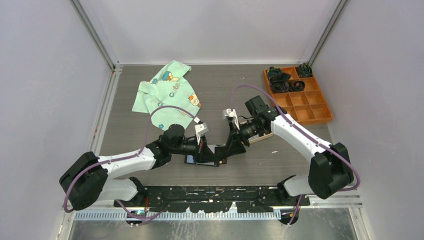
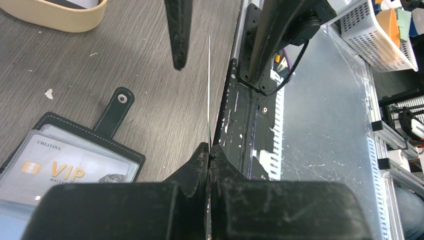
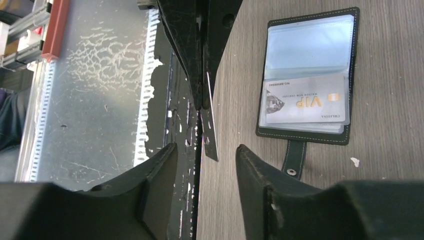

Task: Put the credit cards into the card holder
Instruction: Insert the credit card into the card holder.

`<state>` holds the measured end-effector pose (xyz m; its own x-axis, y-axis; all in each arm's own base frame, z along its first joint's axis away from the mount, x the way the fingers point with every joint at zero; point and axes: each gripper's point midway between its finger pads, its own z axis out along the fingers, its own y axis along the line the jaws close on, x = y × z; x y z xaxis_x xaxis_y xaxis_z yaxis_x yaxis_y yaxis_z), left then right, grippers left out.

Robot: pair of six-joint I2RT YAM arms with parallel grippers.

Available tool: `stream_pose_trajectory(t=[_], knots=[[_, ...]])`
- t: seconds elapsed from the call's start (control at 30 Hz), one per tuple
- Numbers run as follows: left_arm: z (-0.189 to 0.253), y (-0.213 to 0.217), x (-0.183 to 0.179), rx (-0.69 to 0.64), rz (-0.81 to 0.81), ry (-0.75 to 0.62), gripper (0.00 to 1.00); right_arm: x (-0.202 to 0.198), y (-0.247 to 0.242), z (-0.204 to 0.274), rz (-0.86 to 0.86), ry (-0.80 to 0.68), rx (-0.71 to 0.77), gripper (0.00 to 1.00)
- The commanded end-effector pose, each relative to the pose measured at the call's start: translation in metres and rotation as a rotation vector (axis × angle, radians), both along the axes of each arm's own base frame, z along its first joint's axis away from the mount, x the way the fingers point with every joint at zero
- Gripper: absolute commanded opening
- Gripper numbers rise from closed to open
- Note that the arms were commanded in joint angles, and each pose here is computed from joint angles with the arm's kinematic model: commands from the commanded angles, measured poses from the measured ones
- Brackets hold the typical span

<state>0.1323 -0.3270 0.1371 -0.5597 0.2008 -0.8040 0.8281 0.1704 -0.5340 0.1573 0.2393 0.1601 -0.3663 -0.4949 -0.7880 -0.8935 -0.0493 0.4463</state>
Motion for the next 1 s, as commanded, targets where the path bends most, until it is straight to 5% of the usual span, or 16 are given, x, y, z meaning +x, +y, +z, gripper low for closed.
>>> stream_pose_trajectory(t=[0.0,0.23,0.3,0.47,0.6,0.97], knots=[[0.018,-0.007,0.001,-0.071,-0.032,-0.034,0.00,0.002,0.012,0.009,0.021,-0.011,0.060,0.46],[0.016,-0.007,0.002,-0.065,-0.024,-0.031,0.00,0.000,0.014,0.014,0.026,0.017,0.067,0.01],[0.016,-0.005,0.008,-0.057,0.012,-0.032,0.03,-0.002,0.014,0.013,0.028,0.031,0.058,0.01],[0.019,0.021,0.031,-0.034,0.208,-0.025,0.38,0.000,0.013,0.004,-0.010,0.113,0.009,0.01],[0.015,0.056,0.043,0.009,0.417,-0.002,0.62,0.027,0.024,-0.016,-0.205,0.262,-0.088,0.01],[-0.052,0.121,0.045,0.227,0.766,0.164,0.64,0.076,0.048,-0.053,-0.622,0.512,-0.034,0.01]])
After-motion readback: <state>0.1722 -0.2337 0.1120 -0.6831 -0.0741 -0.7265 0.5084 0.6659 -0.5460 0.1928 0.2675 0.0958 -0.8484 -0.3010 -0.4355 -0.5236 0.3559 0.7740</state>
